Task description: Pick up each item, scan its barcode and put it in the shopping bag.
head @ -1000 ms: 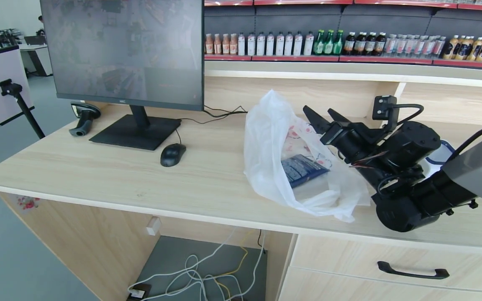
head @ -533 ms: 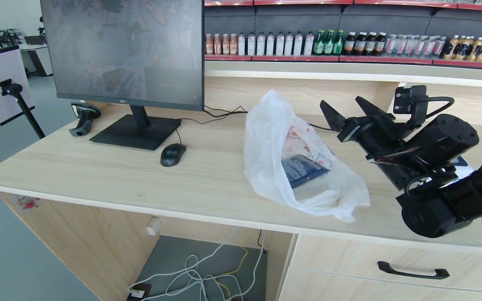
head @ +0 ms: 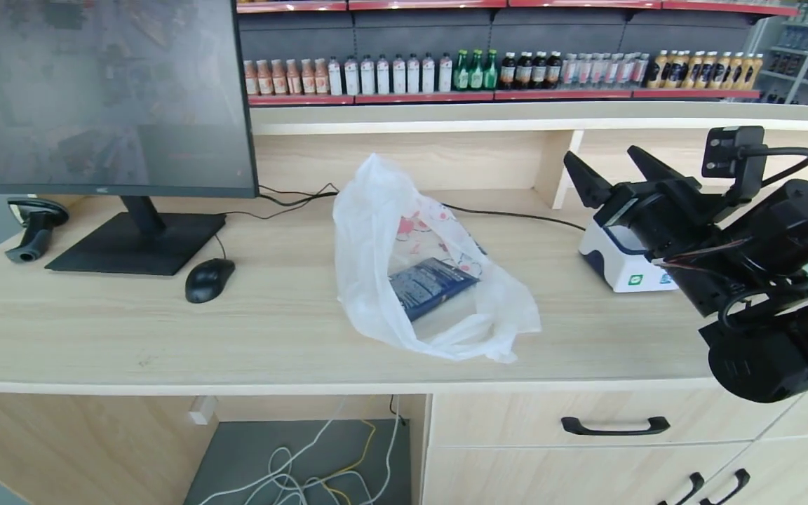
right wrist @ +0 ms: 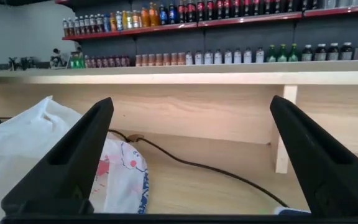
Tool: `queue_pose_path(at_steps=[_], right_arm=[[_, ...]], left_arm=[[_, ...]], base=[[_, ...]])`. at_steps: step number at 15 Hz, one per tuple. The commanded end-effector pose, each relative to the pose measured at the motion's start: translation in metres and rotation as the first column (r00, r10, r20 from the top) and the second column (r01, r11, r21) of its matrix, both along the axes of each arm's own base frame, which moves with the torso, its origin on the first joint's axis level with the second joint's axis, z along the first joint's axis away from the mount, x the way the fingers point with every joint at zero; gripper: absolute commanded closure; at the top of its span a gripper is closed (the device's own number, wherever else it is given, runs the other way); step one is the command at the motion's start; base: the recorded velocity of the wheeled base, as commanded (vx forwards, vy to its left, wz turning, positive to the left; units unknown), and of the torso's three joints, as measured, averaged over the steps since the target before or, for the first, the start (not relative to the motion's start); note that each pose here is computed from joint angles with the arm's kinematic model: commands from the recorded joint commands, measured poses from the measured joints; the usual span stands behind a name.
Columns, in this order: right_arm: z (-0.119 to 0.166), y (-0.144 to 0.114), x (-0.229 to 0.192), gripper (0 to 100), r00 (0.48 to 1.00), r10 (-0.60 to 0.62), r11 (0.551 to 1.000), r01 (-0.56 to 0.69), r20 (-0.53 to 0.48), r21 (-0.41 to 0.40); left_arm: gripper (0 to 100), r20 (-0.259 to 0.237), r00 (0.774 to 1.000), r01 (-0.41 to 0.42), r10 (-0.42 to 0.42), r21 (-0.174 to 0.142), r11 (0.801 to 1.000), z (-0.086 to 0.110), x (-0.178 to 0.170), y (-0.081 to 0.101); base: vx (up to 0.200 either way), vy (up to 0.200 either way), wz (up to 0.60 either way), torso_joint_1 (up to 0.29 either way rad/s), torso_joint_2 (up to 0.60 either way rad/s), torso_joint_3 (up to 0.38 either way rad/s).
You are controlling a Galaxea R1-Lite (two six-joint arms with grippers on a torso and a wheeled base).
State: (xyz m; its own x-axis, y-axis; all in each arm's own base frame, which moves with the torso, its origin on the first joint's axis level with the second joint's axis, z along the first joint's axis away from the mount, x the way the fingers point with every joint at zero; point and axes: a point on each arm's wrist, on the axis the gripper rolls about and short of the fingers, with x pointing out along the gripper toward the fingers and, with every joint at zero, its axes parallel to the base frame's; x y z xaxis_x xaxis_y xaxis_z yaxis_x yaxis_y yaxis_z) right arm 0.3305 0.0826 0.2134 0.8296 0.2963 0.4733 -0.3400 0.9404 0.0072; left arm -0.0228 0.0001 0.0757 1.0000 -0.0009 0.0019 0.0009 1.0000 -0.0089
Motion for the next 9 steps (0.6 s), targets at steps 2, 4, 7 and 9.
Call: queue_pose_path(at_steps=[2, 4, 7, 9], right_arm=[[0.0042, 0.0012, -0.0045, 0, 1.000, 0.006, 1.000, -0.006, 0.011, 0.000], [0.0034, 0.0010, -0.0071, 0, 1.000, 0.007, 1.000, -0.007, 0.005, -0.001], [0.0006, 0.0000, -0.0092, 0, 1.000, 0.006, 1.000, -0.006, -0.008, -0.004], [-0.0015, 0.0007, -0.0105, 0, 1.000, -0.001, 1.000, 0.000, -0.011, -0.023]], left_arm=[[0, 0.001, 1.000, -0.001, 0.001, -0.002, 1.000, 0.0001, 0.0000, 0.0000], [0, 0.001, 1.000, 0.001, -0.001, -0.002, 1.000, 0.0001, 0.0000, 0.0000], [0, 0.000, 1.000, -0.001, 0.001, -0.002, 1.000, -0.0001, 0.0000, 0.0000], [0, 0.000, 1.000, -0.001, 0.001, -0.003, 1.000, -0.0001, 0.0000, 0.0000]], base=[[0.000, -0.100, 0.00, -0.004, 0.00, 0.001], [0.000, -0.200, 0.00, 0.002, 0.00, 0.002], [0.000, -0.200, 0.00, -0.001, 0.00, 0.004], [0.000, -0.200, 0.00, 0.002, 0.00, 0.002]])
